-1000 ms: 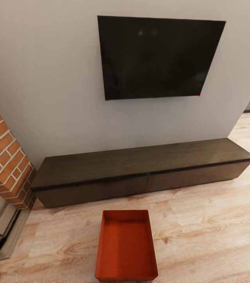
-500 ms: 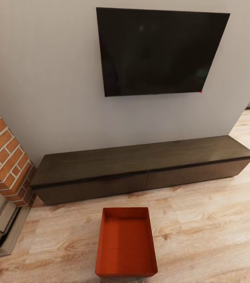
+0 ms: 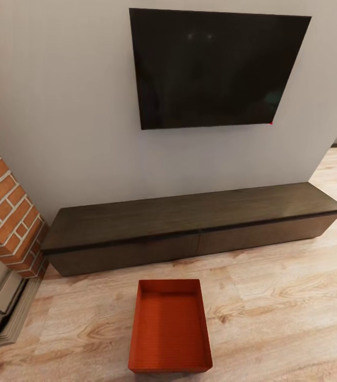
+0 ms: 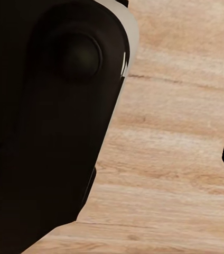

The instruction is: Move the two storage containers from the living room to the garage. In the garage, place one container on the floor and stack the other container on top of it (either order is fine).

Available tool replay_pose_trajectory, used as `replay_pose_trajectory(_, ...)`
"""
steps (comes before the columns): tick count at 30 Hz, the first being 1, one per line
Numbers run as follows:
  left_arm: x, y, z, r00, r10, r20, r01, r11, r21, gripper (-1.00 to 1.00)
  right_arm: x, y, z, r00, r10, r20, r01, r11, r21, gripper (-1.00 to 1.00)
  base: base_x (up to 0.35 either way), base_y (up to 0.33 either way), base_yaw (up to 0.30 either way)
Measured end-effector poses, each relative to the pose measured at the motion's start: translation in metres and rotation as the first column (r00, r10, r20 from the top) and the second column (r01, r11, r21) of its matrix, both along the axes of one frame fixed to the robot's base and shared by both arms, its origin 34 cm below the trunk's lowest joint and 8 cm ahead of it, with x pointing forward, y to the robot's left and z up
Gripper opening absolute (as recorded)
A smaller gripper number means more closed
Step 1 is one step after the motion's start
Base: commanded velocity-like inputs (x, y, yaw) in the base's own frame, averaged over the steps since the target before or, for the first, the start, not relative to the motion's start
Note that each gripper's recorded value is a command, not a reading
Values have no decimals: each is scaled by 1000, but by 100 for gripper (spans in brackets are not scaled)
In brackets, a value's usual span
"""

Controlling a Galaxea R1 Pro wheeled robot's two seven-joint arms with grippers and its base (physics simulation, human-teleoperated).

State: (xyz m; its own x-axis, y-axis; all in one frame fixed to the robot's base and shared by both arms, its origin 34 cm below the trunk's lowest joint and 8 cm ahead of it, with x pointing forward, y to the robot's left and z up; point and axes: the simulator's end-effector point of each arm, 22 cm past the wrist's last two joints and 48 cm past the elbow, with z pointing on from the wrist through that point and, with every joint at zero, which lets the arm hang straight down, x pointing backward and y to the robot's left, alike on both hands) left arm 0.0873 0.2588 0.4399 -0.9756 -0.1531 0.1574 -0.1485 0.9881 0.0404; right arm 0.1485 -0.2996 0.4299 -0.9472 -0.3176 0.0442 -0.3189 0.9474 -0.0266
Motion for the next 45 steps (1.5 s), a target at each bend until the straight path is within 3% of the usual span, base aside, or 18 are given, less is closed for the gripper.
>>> replay_pose_trajectory(38,0,-1,0,1000,0,0,0,1000,-1,100,0,0,0,1000,4,-1,-4,1000,1,100,0,0,0)
replay_pose_trajectory(45,2,0,0,1000,-11,3,11,1000,-1,100,7,2,-1,999,27,17,-27,1000,9,100,0,0,0)
